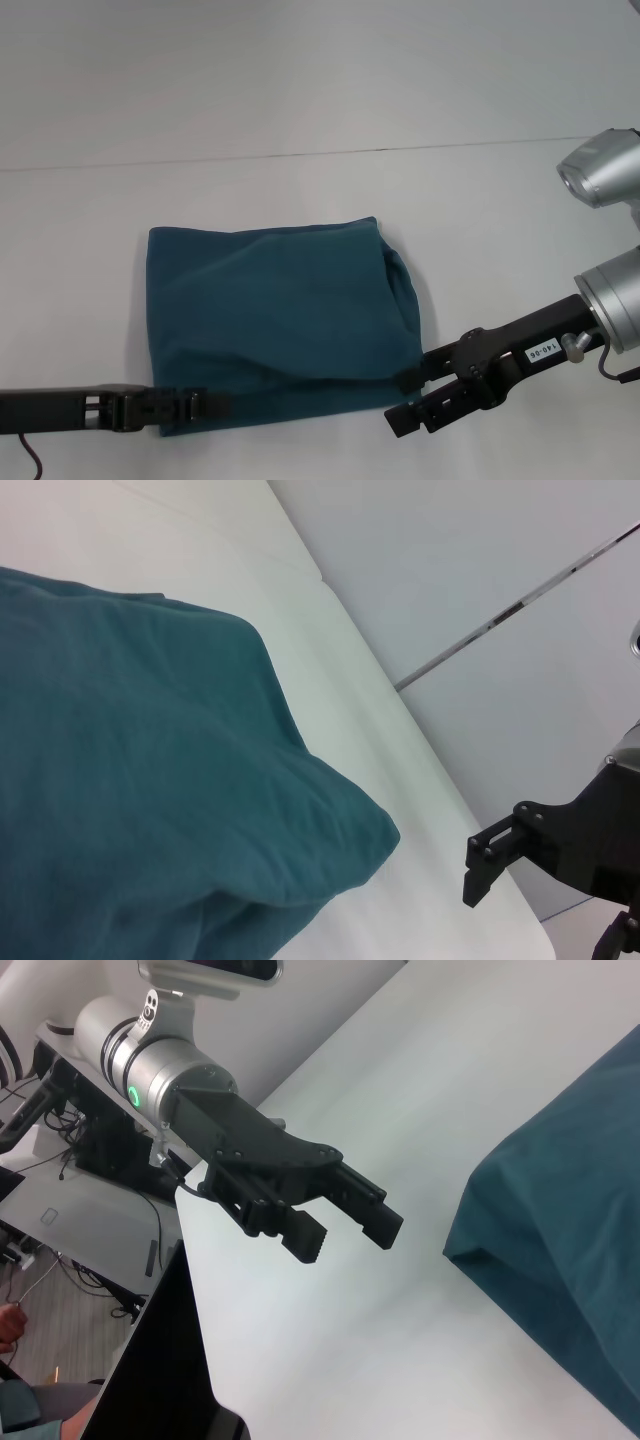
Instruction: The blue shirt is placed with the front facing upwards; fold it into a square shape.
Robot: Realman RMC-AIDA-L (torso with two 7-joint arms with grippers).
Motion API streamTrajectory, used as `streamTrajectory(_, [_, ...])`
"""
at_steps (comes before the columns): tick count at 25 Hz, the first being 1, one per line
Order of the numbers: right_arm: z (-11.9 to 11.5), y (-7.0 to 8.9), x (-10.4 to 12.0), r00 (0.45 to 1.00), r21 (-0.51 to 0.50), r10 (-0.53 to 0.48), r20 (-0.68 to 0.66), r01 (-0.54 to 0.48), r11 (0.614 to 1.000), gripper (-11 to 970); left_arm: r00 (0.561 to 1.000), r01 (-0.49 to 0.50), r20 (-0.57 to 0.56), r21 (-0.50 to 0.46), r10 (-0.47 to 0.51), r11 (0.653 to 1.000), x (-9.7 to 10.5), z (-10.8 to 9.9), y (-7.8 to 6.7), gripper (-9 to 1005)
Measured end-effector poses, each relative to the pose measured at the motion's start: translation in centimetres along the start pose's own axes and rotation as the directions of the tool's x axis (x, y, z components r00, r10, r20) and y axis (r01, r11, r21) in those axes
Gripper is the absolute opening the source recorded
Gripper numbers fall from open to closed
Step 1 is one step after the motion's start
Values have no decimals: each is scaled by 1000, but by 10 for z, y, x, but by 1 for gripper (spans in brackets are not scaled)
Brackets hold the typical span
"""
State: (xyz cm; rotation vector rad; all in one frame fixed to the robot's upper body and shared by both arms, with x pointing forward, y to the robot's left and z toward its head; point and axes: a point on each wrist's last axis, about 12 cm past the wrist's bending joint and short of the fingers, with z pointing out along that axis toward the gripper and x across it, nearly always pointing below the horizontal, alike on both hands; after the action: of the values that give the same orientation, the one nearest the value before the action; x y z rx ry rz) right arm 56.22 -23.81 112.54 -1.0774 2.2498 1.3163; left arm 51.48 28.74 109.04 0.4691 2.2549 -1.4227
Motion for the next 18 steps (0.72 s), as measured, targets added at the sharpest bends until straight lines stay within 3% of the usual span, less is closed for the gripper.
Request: streamTrajectory(18, [0, 0, 2, 1000, -4, 6, -2, -6, 1000, 885, 999, -38, -2, 12, 38, 999, -1, 0, -2, 690])
